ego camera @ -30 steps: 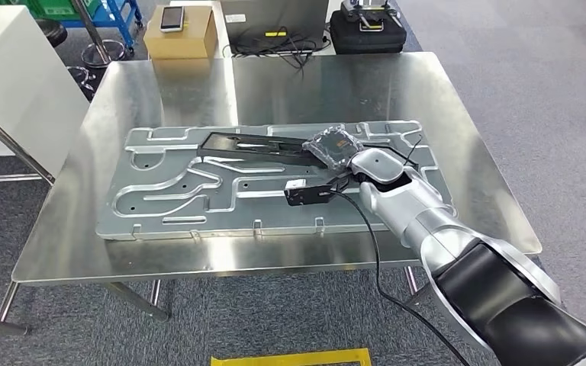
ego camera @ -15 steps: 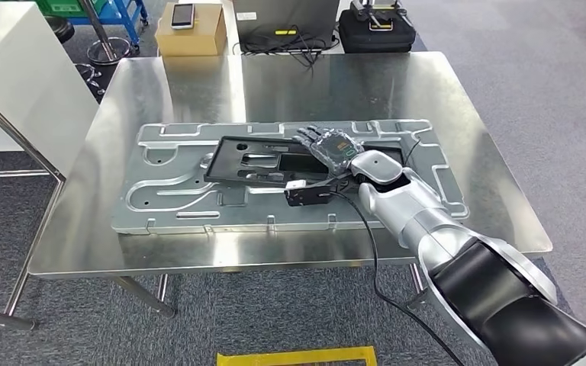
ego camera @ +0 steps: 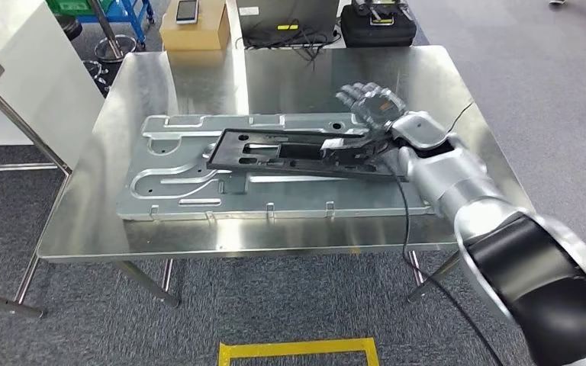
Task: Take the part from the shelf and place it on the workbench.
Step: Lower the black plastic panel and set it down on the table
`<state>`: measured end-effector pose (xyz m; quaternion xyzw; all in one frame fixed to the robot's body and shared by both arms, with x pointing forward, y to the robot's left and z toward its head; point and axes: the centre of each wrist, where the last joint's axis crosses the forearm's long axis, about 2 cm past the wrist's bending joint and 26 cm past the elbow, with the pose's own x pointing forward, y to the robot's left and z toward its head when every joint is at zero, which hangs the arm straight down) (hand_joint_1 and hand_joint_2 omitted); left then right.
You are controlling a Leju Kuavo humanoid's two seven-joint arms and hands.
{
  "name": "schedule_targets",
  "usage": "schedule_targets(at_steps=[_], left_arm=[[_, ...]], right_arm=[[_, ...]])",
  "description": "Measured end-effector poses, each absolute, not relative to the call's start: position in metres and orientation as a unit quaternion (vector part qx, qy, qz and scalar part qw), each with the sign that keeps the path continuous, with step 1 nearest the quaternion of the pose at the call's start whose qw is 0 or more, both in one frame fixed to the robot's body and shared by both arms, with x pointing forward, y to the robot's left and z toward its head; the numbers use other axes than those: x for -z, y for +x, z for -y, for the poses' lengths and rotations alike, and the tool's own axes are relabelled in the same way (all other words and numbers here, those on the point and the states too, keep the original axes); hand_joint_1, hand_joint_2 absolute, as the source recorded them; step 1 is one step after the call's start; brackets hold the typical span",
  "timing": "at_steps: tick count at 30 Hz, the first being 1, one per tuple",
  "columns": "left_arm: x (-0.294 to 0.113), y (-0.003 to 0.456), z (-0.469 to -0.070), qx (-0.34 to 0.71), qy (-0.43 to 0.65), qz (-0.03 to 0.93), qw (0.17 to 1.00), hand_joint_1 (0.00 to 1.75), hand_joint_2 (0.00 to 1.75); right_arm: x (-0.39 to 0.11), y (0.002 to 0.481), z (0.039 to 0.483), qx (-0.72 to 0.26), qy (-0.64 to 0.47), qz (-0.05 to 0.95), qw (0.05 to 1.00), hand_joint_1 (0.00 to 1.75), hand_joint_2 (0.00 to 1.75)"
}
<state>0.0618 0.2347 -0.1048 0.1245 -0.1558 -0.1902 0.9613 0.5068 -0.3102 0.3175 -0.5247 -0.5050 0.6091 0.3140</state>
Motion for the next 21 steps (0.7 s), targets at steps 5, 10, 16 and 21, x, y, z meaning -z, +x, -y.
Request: schedule_targets(at_steps=[5, 10, 16, 21], left_arm=[[0.106, 0.057, -0.237, 0.196, 0.123, 0.150, 0.961, 0.00, 0.00], [0.105, 0.059, -0.237, 0.200, 0.122, 0.153, 0.960, 0.00, 0.00], [0.105, 0.065, -0.238, 0.201, 0.123, 0.160, 0.959, 0.00, 0.00], [0.105, 0.064, -0.237, 0.201, 0.122, 0.159, 0.959, 0.00, 0.00]], right_arm=[[-0.354, 0.509, 0.359, -0.589, -0.566, 0.478, 0.323, 0.00, 0.00], [-0.386, 0.504, 0.402, -0.564, -0.597, 0.465, 0.331, 0.00, 0.00], [-0.415, 0.499, 0.425, -0.540, -0.620, 0.468, 0.324, 0.00, 0.00], [-0.437, 0.491, 0.446, -0.519, -0.635, 0.476, 0.317, 0.00, 0.00]])
